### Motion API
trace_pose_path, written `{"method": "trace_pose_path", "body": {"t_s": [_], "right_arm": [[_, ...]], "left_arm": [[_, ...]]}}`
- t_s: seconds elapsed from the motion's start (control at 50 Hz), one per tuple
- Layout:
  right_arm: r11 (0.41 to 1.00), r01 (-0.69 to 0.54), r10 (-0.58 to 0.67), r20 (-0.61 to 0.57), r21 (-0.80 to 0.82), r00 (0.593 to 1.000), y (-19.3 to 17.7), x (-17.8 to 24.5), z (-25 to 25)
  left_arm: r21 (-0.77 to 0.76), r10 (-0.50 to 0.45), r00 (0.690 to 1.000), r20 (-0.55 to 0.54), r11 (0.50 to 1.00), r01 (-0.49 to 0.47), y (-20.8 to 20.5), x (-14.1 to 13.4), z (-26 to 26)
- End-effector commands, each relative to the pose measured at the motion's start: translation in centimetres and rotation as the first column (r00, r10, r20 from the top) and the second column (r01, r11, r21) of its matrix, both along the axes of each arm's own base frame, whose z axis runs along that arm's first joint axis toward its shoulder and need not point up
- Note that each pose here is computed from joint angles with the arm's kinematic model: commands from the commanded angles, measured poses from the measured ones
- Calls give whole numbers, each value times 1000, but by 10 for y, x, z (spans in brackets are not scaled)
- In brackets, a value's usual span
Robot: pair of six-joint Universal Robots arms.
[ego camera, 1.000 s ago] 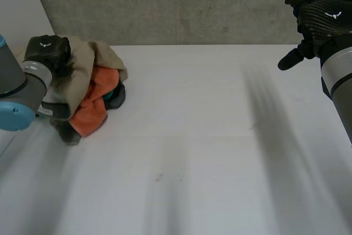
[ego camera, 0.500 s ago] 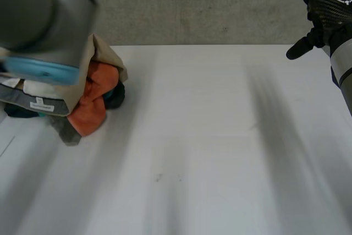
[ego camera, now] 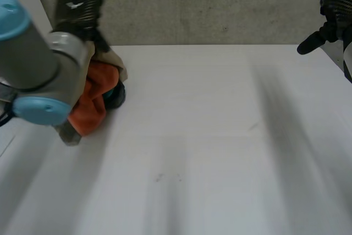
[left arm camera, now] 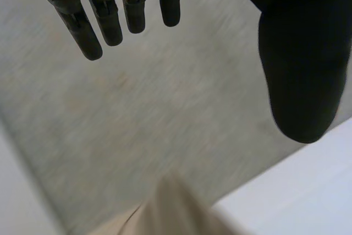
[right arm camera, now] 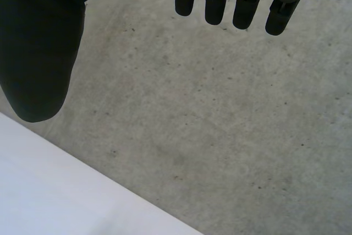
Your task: Fold the laundry.
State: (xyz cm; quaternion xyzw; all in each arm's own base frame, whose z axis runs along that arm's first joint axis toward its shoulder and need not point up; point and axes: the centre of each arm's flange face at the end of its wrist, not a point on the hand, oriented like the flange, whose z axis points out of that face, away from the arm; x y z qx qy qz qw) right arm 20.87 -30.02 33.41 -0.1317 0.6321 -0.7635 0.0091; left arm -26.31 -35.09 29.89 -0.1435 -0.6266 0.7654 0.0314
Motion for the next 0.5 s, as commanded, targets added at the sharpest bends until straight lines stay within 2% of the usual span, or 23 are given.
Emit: {"method": "trace_pose_path", "body": {"t_s": [0.02, 0.04, 0.1, 0.2, 0.32, 0.44, 0.48, 0.5], "right_arm": [[1000, -13, 14, -9, 26, 1000, 0, 4, -9], [999, -13, 14, -10, 29, 1000, 0, 4, -10], [999, -15, 15, -14, 44, 1000, -2, 5, -15], [998, -14, 15, -20, 61, 1000, -3, 6, -22], [996, -22, 25, -33, 85, 999, -4, 10, -31], [996, -20, 24, -43, 86, 999, -4, 10, -32], [996, -20, 24, -42, 83, 999, -4, 10, -31], [996, -20, 24, -42, 81, 999, -5, 10, -30]], "left_arm": [[114, 191, 980, 45, 974, -195, -38, 76, -20], [147, 231, 971, 58, 960, -238, -49, 94, -31], [188, 244, 967, 72, 949, -253, -64, 110, -46], [230, 141, 987, 74, 961, -154, -87, 110, -70], [248, 115, 991, 68, 960, -129, -101, 116, -84], [213, 118, 991, 60, 969, -128, -100, 111, -73], [168, 116, 992, 52, 978, -123, -97, 109, -54], [103, 107, 993, 39, 989, -110, -89, 104, -26]]}}
